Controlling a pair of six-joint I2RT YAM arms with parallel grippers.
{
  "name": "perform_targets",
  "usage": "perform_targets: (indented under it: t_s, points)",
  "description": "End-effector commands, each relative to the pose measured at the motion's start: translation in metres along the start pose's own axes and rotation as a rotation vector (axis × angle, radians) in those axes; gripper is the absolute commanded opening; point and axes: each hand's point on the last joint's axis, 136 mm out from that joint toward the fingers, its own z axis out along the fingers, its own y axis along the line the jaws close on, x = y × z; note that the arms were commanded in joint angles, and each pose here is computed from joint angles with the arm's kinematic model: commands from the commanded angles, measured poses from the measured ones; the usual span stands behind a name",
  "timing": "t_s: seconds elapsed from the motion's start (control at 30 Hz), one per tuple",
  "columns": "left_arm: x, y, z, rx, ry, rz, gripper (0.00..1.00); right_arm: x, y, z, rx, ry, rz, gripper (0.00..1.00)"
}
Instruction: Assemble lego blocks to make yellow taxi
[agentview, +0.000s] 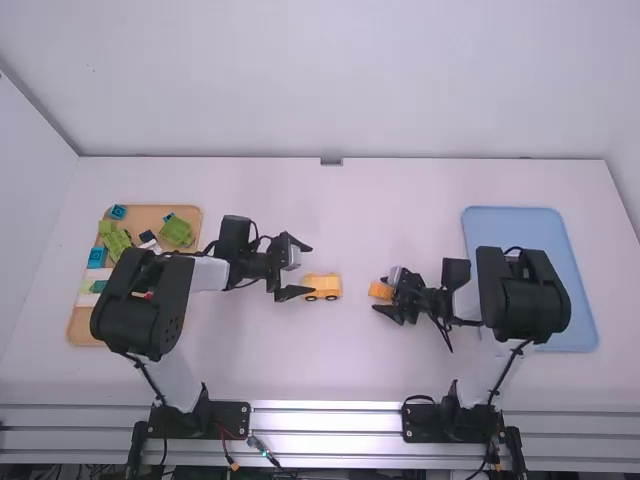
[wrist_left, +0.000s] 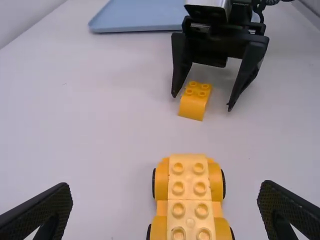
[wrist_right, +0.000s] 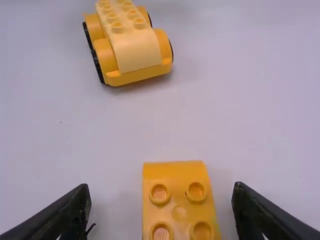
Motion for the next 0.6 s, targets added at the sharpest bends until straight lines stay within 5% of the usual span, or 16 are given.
perform_targets:
  t_s: [0.0, 0.3, 0.57]
  points:
    - [-0.005, -0.008, 0.003, 0.035, -0.029, -0.008, 0.99, -0.004, -0.003, 0.001, -0.018, -0.023, 0.011, 0.68]
    - [-0.005, -0.007, 0.003, 0.033, -0.026, -0.008, 0.99, -0.001, -0.004, 0.002, -0.033, -0.002, 0.019, 0.55]
    - [-0.005, -0.006, 0.002, 0.029, -0.028, -0.008, 0.99, 0.008, -0.004, 0.001, -0.014, 0.04, 0.033, 0.53]
